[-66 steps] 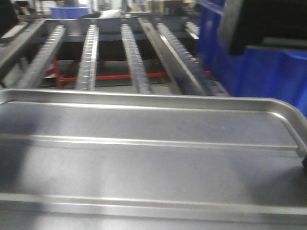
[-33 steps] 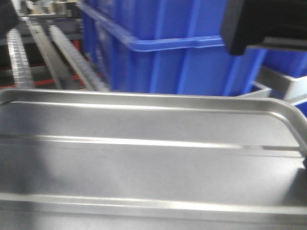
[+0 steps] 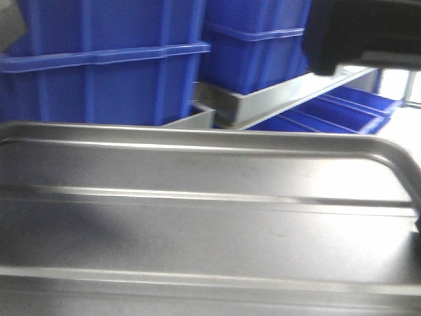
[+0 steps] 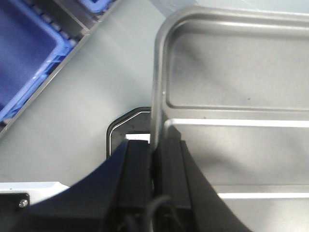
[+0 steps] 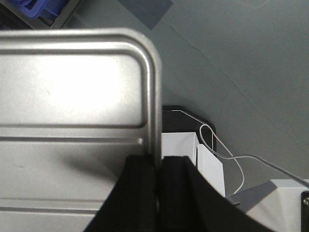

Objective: Grab silver tray and stack on right shelf
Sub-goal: 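Hold the silver tray with both grippers while the base drives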

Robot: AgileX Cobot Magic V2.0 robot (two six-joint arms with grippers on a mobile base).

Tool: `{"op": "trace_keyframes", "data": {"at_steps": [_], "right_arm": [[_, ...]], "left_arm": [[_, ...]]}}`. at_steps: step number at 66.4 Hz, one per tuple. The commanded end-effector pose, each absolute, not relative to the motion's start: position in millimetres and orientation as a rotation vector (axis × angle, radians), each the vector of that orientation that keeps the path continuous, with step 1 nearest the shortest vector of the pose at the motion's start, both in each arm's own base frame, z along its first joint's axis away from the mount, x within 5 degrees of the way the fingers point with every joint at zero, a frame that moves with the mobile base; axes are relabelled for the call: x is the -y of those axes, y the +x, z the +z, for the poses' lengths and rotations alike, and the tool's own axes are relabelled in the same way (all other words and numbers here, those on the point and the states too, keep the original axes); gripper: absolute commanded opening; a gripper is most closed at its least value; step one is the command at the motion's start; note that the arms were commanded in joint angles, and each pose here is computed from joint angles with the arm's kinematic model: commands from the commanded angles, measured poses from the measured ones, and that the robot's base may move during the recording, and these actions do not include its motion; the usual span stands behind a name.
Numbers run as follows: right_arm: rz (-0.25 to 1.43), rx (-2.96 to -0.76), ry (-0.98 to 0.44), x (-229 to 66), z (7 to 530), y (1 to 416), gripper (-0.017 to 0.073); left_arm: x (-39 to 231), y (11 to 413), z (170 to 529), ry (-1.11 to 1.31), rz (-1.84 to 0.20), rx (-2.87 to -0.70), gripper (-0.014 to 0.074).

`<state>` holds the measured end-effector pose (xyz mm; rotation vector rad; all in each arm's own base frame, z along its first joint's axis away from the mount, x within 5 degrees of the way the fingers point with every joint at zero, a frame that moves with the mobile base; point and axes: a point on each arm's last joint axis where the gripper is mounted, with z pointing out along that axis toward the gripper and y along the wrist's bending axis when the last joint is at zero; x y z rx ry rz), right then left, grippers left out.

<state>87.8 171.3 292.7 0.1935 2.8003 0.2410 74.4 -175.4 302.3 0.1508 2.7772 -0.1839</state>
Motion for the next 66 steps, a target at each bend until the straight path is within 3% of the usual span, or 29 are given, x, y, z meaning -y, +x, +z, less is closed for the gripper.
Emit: {"op": "trace_keyframes", "data": {"at_steps": [1, 66], "right_arm": [[0.293, -2.748, 0.182, -169.2, 304.9, 89.7, 0.0059], [0.292, -2.748, 0.182, -169.1, 304.9, 89.7, 0.0059]], "left_arm": [[164.0, 72.2, 311.2, 0.145, -0.083, -2.774, -0.0085], [164.0, 72.2, 311.2, 0.145, -0.083, -2.774, -0.0085]]}}
